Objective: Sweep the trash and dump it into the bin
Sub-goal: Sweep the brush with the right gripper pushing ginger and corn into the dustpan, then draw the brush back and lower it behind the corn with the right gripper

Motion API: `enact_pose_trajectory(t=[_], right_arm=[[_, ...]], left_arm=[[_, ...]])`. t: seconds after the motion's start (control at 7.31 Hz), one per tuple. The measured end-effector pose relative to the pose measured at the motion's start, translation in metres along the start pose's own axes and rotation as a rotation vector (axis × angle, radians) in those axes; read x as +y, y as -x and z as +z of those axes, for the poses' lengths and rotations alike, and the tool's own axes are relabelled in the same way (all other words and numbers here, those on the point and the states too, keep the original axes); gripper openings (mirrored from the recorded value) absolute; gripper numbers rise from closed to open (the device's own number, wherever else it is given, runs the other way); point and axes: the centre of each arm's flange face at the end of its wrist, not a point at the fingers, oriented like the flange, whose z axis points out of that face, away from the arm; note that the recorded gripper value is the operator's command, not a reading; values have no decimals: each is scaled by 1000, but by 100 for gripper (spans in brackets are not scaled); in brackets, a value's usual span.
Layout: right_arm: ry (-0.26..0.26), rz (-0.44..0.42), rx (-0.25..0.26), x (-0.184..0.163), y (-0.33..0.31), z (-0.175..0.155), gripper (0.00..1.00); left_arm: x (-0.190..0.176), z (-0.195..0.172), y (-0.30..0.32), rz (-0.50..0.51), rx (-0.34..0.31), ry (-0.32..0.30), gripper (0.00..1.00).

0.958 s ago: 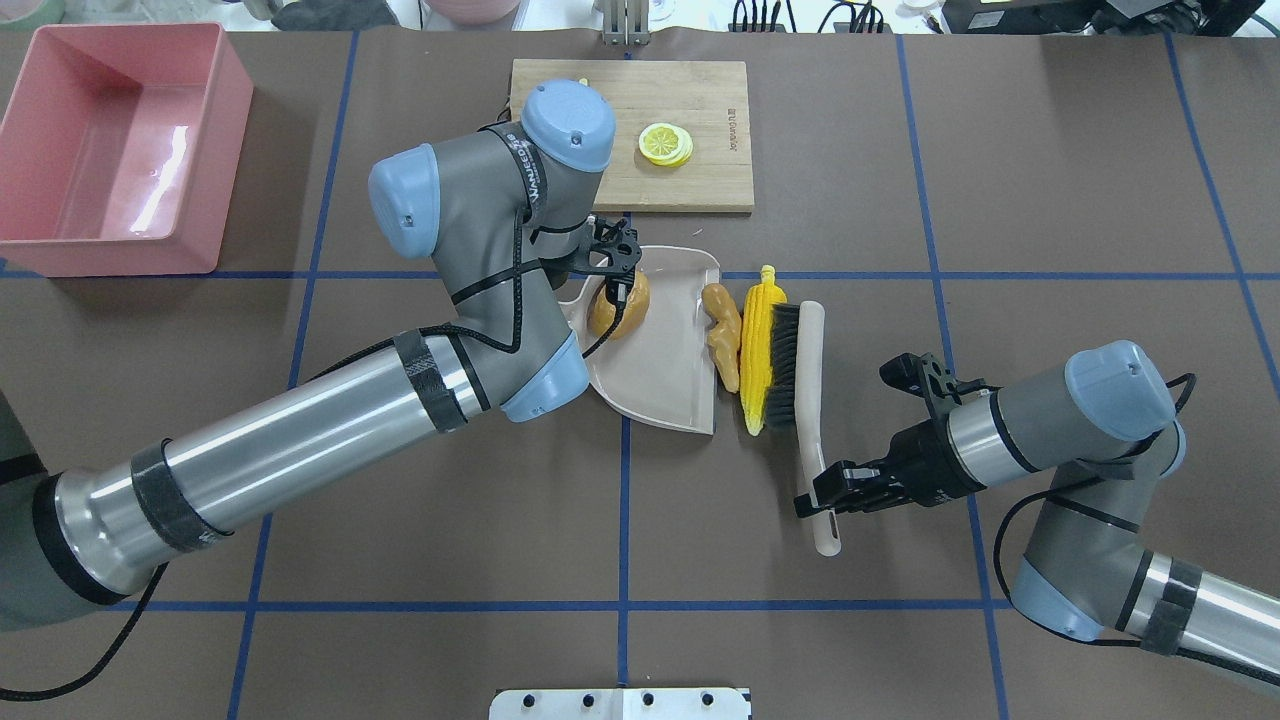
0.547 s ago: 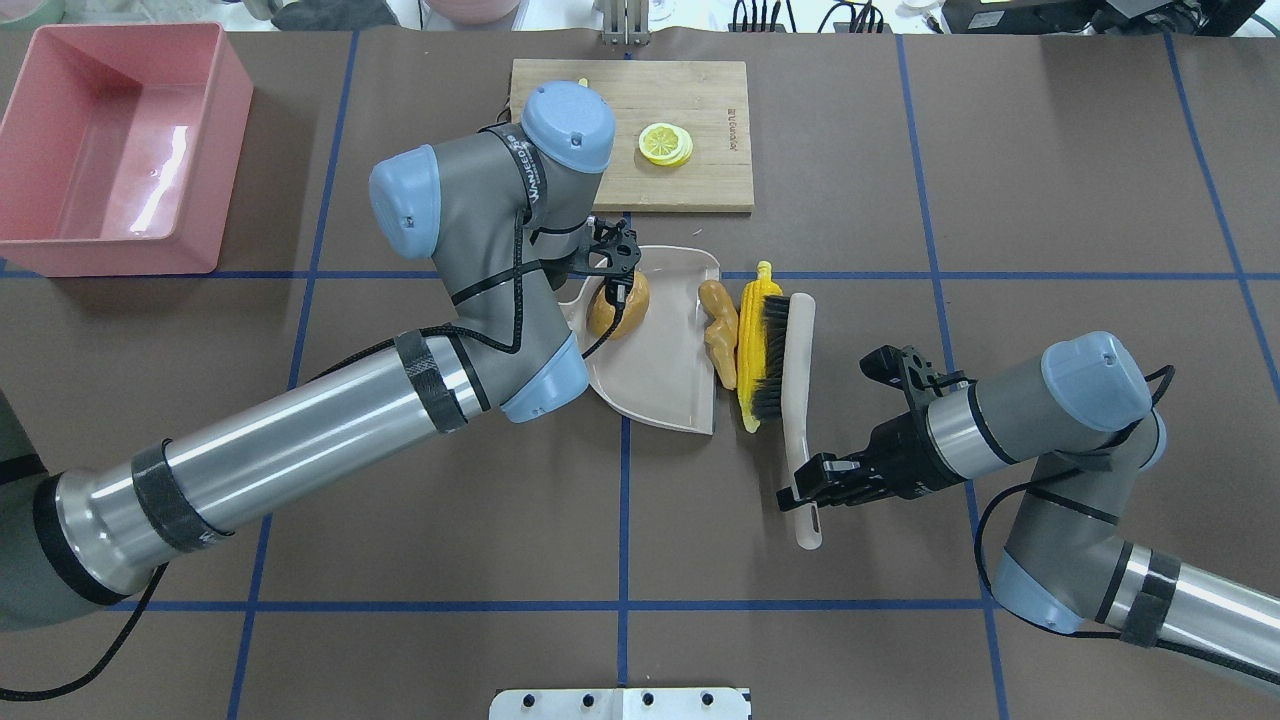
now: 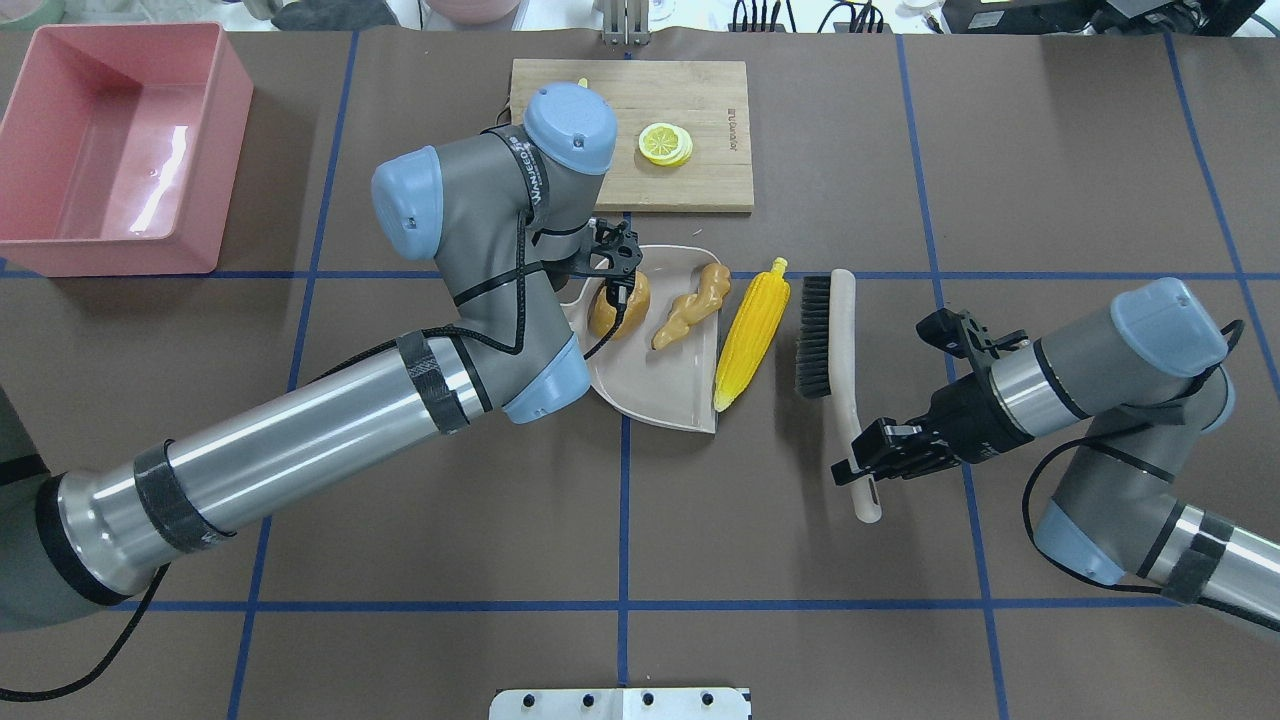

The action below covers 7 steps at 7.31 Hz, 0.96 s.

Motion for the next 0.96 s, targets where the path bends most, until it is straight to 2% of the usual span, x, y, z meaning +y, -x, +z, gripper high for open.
enact_pose_trajectory(t=[0.41, 0.96], right_arm=[[-2, -17, -18, 12, -40, -18, 0], [-5, -13, -21, 10, -47, -17, 0]], left_arm=[[0, -2, -1, -4, 7, 8, 0], [1, -1, -1, -10, 15, 18, 0]])
